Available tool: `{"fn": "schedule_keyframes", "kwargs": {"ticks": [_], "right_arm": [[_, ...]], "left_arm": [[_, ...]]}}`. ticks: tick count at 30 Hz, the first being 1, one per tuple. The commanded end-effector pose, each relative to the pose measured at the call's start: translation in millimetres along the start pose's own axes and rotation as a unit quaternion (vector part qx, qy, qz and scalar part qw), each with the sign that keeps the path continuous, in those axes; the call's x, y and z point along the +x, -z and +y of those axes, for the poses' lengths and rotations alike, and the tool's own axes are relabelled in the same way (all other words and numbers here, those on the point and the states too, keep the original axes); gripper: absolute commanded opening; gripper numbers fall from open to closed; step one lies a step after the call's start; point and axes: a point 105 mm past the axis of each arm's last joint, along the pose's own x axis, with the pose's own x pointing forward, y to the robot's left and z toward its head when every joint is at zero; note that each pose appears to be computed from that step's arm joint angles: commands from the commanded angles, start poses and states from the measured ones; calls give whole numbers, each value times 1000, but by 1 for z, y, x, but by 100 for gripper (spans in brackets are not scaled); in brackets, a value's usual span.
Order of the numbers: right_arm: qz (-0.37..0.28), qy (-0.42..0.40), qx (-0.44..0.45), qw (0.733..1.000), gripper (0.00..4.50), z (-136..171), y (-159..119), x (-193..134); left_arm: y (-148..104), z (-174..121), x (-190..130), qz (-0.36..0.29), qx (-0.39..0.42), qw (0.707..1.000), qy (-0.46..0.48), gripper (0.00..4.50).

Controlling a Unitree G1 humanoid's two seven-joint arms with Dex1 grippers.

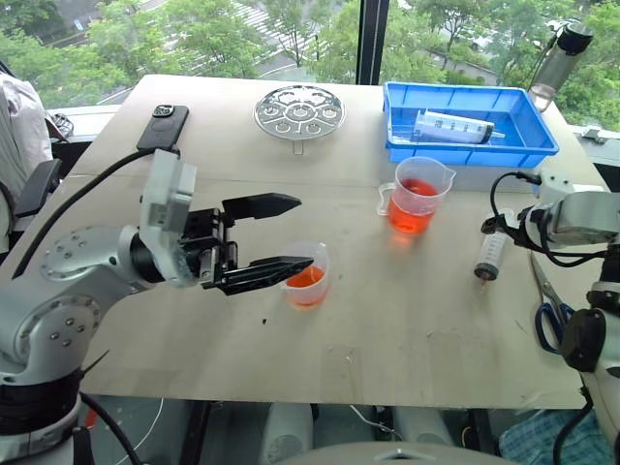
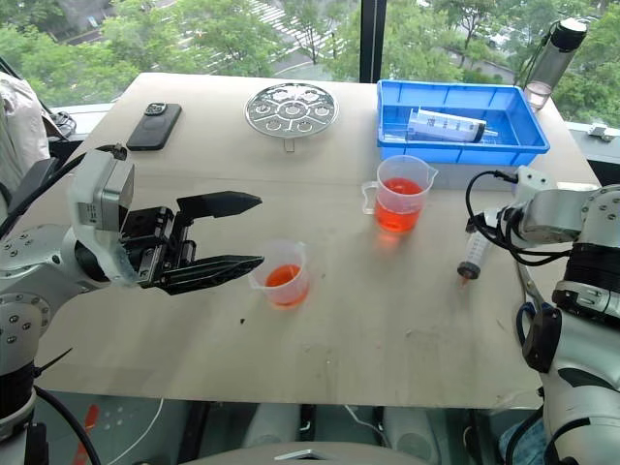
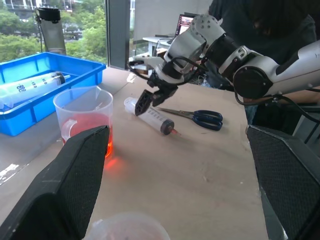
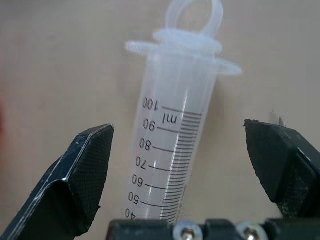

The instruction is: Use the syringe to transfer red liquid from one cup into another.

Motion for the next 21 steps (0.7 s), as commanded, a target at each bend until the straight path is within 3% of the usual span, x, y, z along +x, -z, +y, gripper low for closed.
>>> {"fn": "schedule_keyframes", "kwargs": {"ticks": [1,7,10,15,18,21], "right_arm": [[-7,6,-11,1000,450,3,-8,-8],[31,15,-6,999,450,2,0,1],[42,3,0,999,367,8,0,3],[51,-1,-3,999,155,8,5,6],[34,-4,-4,999,150,4,3,2],[-32,-7,4,999,150,-4,-5,-13]], "left_arm": [[-5,-5,1,-10,15,1000,-3,444],[-3,-7,3,-14,8,1000,-10,444],[-3,-7,3,-16,5,1000,-16,450],[-3,-9,5,-21,3,1000,-19,450],[-4,-8,7,-26,0,999,-21,450],[-6,-4,10,-39,-3,999,-20,450]]}}
